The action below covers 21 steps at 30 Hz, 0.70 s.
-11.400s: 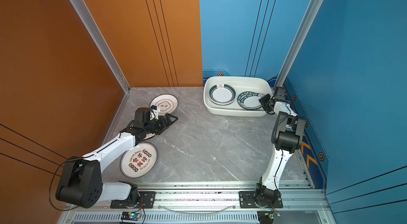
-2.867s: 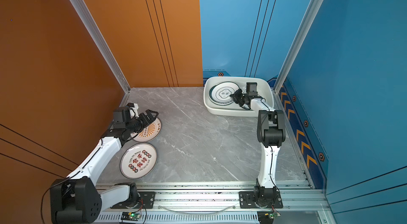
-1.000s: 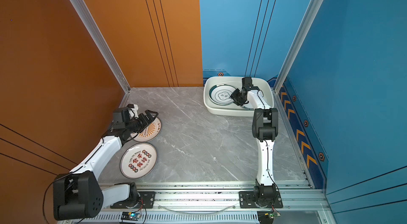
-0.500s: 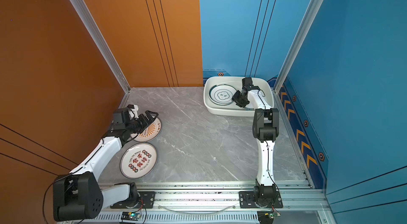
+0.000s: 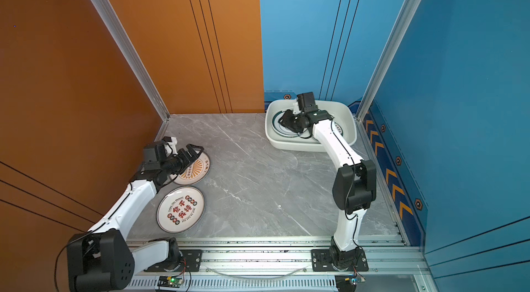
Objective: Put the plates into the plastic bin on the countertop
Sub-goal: 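Open the right gripper and lift it out of the bin, then reach the right gripper to the orange sunburst plate on the table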
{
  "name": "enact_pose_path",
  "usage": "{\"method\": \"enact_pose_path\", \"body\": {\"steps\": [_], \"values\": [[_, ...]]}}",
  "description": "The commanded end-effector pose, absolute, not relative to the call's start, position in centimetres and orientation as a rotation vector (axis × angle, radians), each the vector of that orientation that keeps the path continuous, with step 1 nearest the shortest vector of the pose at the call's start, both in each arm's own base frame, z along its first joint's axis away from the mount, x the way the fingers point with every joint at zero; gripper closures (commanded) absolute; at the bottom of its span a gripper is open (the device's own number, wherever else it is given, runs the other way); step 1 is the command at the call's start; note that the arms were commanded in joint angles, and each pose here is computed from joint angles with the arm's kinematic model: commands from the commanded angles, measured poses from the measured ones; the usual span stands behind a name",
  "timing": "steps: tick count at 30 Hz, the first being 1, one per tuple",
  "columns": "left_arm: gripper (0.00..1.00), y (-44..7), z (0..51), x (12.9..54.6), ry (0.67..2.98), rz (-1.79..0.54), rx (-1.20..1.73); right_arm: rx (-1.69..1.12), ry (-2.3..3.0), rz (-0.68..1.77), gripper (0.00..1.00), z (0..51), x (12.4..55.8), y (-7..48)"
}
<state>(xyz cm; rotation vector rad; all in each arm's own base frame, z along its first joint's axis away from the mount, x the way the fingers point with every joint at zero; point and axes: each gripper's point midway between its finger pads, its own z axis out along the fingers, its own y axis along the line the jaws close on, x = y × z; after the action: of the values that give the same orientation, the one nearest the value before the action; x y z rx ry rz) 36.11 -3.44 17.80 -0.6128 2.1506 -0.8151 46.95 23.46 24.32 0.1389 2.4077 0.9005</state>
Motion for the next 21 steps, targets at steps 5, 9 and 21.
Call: {"method": "enact_pose_path", "body": {"steps": [5, 9, 21], "values": [[0.02, -2.2, 18.0, 35.1, 2.131, -0.793, -0.661, 0.024, 2.464, 1.183, 0.57, 18.6, 41.7, 35.7], [0.02, -1.4, 18.4, 34.6, 2.112, -0.774, -0.676, 0.015, 2.456, 1.311, 0.58, 16.1, 40.5, 41.0], [0.02, -1.2, 17.5, 34.3, 2.118, -0.792, -0.697, -0.007, 2.576, 1.373, 0.58, 8.5, 38.1, 48.9]]}}
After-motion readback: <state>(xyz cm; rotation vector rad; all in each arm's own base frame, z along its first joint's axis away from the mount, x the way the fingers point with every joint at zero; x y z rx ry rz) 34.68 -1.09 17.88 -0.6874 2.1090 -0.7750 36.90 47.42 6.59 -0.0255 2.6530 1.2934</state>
